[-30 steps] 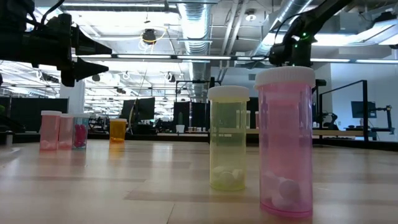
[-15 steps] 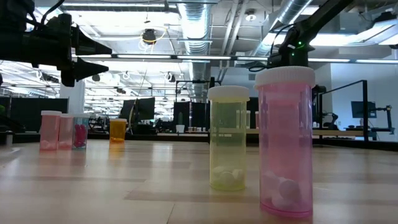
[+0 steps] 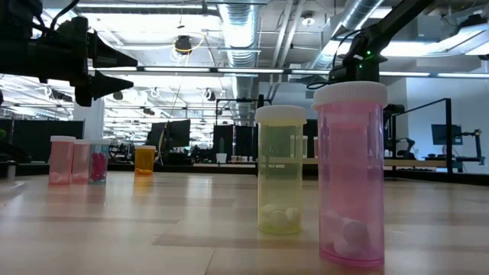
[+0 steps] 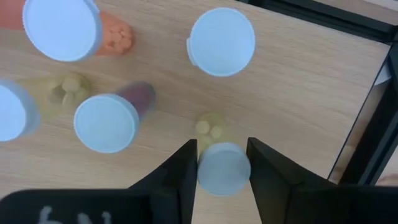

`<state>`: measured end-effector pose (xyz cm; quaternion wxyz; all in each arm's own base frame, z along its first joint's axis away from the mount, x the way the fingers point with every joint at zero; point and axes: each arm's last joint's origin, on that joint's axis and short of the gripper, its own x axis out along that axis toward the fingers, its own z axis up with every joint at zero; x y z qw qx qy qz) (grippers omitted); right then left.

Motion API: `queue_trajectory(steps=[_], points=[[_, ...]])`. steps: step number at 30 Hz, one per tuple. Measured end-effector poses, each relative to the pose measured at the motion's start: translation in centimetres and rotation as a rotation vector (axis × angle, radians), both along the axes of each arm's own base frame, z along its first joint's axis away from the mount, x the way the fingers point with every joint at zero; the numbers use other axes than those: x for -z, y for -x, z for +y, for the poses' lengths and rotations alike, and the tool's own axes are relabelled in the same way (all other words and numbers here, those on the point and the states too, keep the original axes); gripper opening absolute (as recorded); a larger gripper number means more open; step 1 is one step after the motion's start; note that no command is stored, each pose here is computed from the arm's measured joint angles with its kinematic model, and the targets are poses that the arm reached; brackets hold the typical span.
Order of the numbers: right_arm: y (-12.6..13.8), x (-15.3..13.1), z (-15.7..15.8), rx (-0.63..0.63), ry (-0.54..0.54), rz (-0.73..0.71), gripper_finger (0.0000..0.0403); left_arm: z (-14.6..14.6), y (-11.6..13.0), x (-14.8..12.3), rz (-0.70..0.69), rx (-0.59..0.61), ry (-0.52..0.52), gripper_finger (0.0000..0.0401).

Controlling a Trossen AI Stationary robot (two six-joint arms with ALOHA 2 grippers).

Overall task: Pick and place medicine bottles onto shelf by color
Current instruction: Put the yellow pill bottle on the shelf

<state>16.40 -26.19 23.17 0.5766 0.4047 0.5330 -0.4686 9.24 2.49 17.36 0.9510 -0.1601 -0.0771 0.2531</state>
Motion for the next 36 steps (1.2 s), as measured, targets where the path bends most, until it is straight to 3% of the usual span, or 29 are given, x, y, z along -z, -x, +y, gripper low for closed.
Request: queue_trajectory(steps=[16,36], points=[[1.5,0.0,-1.2,0.016,0.033,0.002,0.0140,0.0,0.0,0.0,0.000,0.000,0.000,0.0312],[2.0,-0.1,-1.8,-0.067,0.083,0.054,0.0138,0.0,0.0,0.0,0.001,0.000,0.000,0.0312]])
